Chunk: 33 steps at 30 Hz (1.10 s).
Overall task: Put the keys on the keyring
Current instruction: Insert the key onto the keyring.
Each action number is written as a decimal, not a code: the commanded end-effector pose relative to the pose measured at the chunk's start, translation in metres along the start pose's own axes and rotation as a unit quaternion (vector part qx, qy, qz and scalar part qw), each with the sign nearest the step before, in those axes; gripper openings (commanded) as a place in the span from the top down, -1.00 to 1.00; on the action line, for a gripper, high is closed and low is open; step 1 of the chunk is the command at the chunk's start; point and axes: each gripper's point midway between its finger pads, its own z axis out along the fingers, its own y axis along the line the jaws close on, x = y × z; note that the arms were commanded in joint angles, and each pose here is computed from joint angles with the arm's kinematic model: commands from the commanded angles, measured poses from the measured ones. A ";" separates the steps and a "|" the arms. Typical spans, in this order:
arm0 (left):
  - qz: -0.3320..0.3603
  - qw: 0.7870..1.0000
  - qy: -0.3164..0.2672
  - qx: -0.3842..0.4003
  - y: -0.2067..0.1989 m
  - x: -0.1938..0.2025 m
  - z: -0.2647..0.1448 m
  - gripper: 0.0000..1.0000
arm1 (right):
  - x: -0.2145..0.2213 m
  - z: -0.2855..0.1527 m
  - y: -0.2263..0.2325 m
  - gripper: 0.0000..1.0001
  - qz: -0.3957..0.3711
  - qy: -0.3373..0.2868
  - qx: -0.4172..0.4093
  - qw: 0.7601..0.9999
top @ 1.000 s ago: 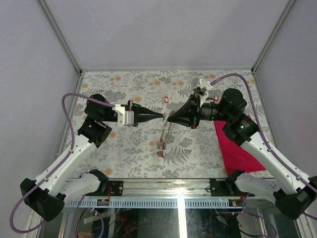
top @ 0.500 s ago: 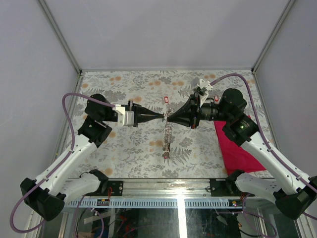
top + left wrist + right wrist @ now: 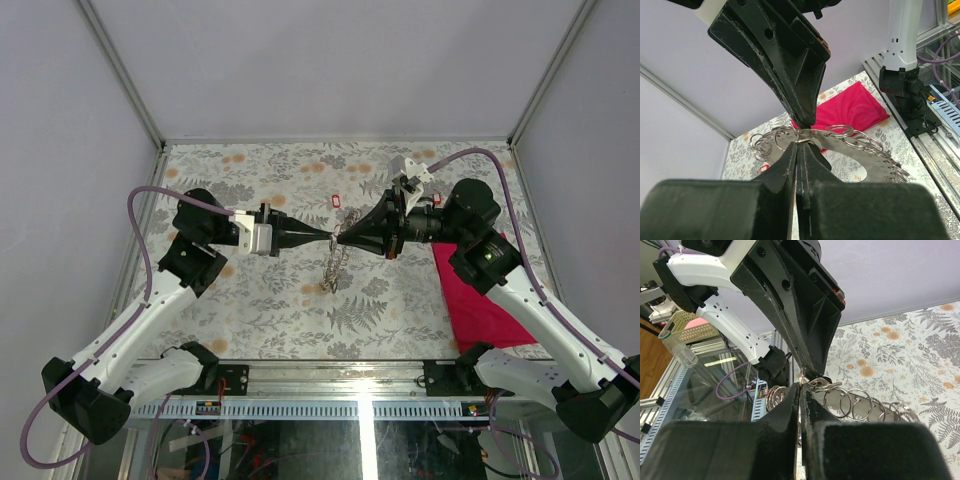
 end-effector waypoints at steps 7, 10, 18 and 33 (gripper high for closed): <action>0.036 0.999 -0.016 0.006 0.003 -0.019 0.000 1.00 | -0.021 -0.002 0.004 1.00 -0.031 -0.030 0.012 0.999; 0.039 0.999 -0.017 0.004 0.003 -0.021 0.000 1.00 | -0.018 -0.002 0.003 1.00 -0.028 -0.026 0.014 0.999; 0.042 0.999 -0.019 0.006 0.002 -0.021 0.000 1.00 | -0.014 -0.003 0.000 1.00 -0.027 -0.021 0.022 0.999; 0.040 0.999 -0.020 0.014 0.000 -0.019 0.001 1.00 | -0.019 -0.006 0.003 1.00 -0.041 -0.030 0.025 0.998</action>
